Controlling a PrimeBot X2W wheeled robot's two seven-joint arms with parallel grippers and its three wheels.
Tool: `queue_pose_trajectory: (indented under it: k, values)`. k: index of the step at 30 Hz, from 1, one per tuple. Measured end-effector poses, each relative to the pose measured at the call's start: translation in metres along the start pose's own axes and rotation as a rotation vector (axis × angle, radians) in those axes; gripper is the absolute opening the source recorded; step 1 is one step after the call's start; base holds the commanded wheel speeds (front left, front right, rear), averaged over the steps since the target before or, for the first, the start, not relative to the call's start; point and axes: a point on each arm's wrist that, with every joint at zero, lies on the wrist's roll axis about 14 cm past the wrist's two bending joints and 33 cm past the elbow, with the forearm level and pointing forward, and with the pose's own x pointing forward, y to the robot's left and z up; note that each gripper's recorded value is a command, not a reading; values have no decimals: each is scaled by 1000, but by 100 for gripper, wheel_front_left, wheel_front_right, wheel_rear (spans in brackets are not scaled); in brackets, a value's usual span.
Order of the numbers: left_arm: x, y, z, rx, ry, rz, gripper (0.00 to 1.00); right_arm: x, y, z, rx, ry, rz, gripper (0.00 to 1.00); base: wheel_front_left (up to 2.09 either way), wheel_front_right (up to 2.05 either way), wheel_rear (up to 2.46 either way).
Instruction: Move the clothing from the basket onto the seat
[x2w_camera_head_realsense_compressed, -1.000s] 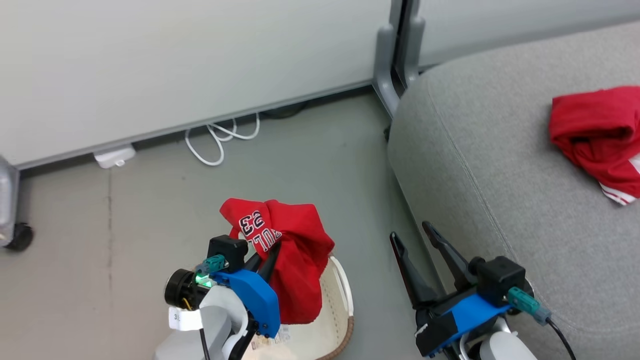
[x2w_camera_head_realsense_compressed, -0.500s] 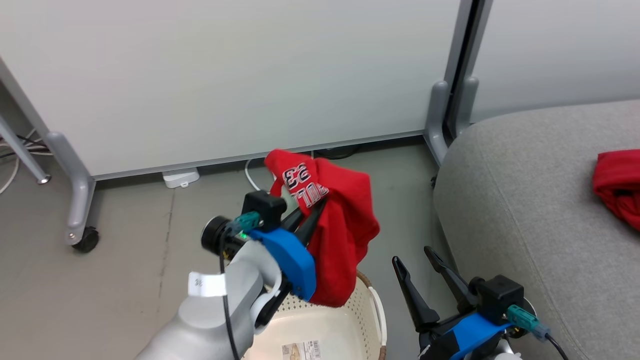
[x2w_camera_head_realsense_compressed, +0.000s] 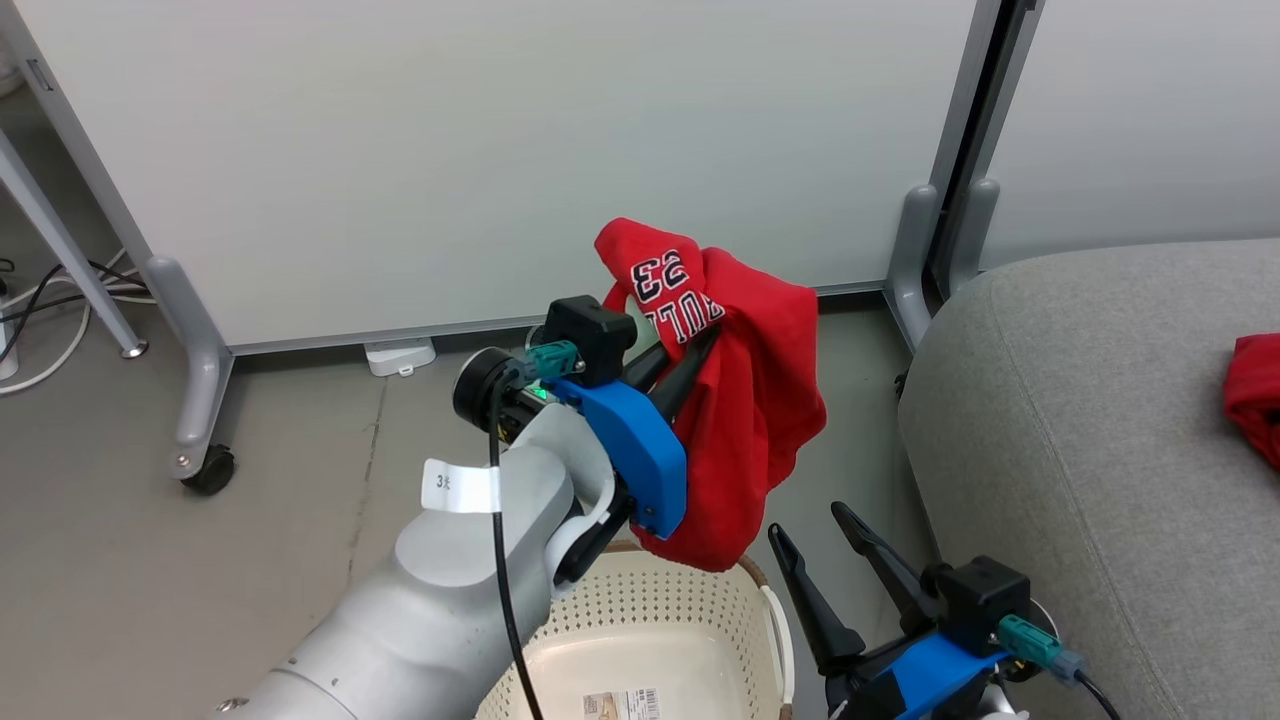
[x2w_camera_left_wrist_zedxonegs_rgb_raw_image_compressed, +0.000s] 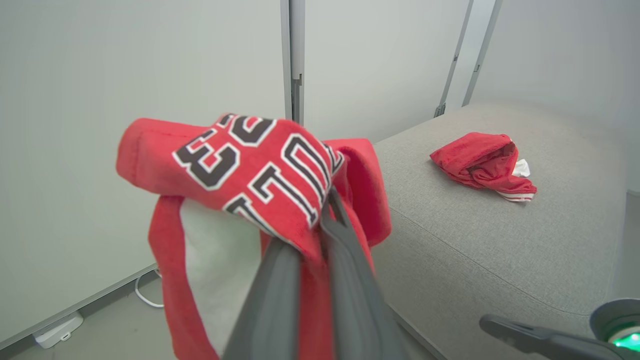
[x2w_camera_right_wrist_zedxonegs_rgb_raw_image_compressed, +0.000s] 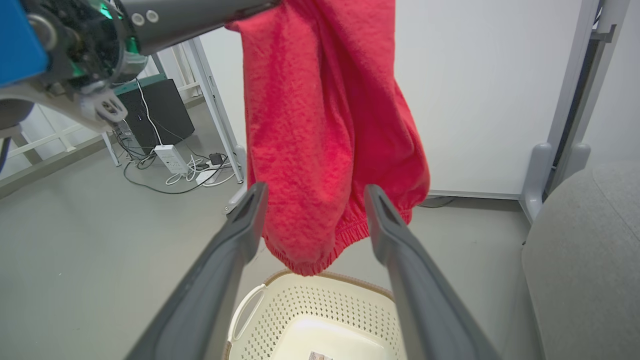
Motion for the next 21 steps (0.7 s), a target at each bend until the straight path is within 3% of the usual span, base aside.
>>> queue_pose_trajectory:
  k: [12, 21]
  values:
    - [6, -7, -11, -22, 24, -21, 0, 2, 1, -7, -5, 28, 8, 100, 0, 0, 0]
    - [8, -10, -15, -27, 32, -36, 0, 27, 12, -3, -46, 45, 71, 100, 0, 0, 0]
